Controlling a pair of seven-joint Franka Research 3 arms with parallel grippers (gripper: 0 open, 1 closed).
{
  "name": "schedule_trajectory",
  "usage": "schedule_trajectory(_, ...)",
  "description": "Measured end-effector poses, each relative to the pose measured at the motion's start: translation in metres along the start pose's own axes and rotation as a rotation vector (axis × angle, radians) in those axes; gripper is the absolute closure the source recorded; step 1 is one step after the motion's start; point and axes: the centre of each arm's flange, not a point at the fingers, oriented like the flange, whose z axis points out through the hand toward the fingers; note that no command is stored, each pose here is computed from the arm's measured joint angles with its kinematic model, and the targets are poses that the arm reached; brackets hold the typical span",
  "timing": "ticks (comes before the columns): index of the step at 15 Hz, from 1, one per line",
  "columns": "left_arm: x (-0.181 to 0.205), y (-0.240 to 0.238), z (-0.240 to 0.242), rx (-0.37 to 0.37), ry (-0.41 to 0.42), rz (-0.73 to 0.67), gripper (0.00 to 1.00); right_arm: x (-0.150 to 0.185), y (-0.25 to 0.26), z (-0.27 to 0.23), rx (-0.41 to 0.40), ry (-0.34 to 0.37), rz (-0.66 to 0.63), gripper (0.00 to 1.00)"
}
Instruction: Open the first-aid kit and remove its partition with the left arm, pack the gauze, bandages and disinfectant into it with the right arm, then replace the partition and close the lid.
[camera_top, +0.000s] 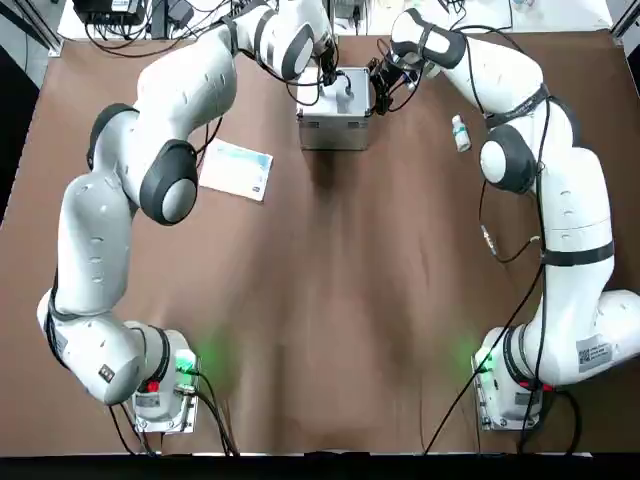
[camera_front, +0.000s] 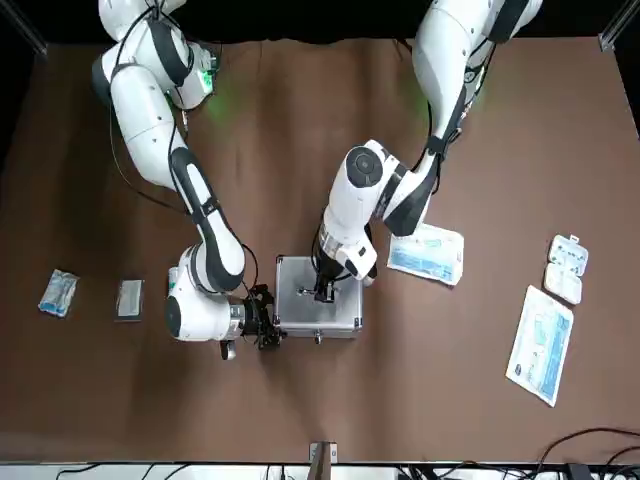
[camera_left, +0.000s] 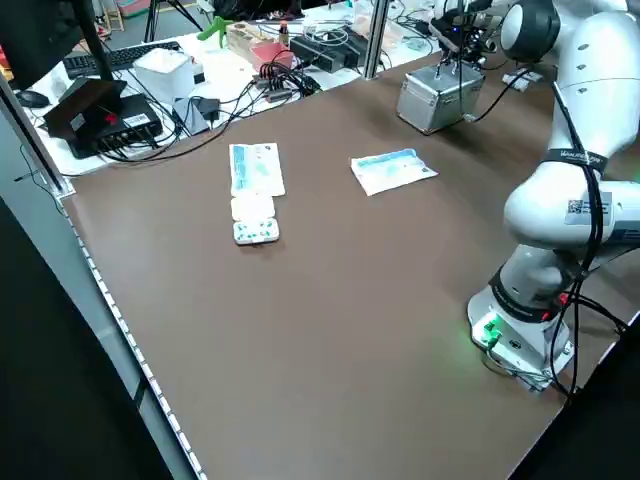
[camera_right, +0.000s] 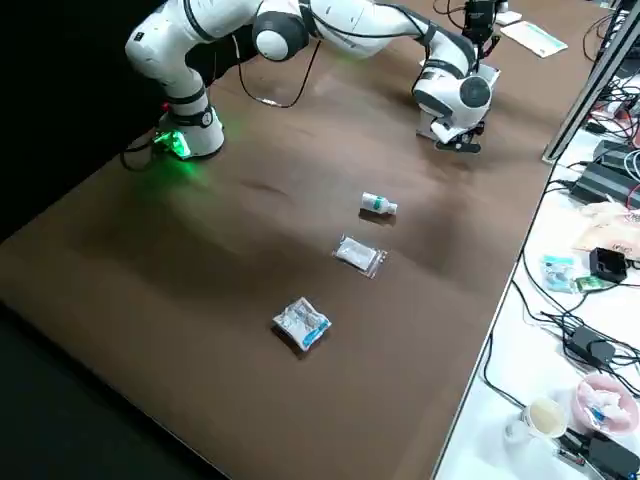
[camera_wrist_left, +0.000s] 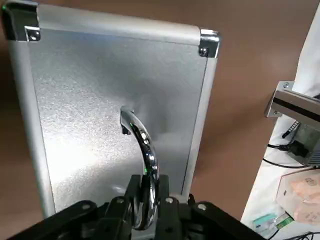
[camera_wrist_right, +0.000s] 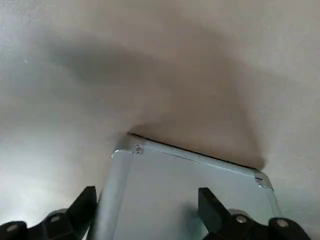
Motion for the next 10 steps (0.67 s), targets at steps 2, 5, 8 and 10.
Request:
schedule_trajectory(2, 0.000, 0.000, 0.000, 0.002, 0.001, 0.001, 0.82, 0.000, 0.000, 0.000, 0.000, 0.000, 0.000, 0.10)
schedule_trajectory(5, -0.002, -0.001, -0.003, 0.015, 0.012, 0.002, 0.82, 0.000, 0.000, 0.000, -0.001, -0.001, 0.000, 0.10)
schedule_trajectory(8, -0.006, -0.002, -0.011, 0.039, 0.027, 0.004, 0.83, 0.000, 0.000, 0.000, -0.004, -0.004, 0.001, 0.10)
schedule_trajectory(10, -0.009, -0.003, -0.020, 0.053, 0.035, 0.008, 0.83, 0.001, 0.000, 0.000, -0.005, -0.007, 0.003, 0.10)
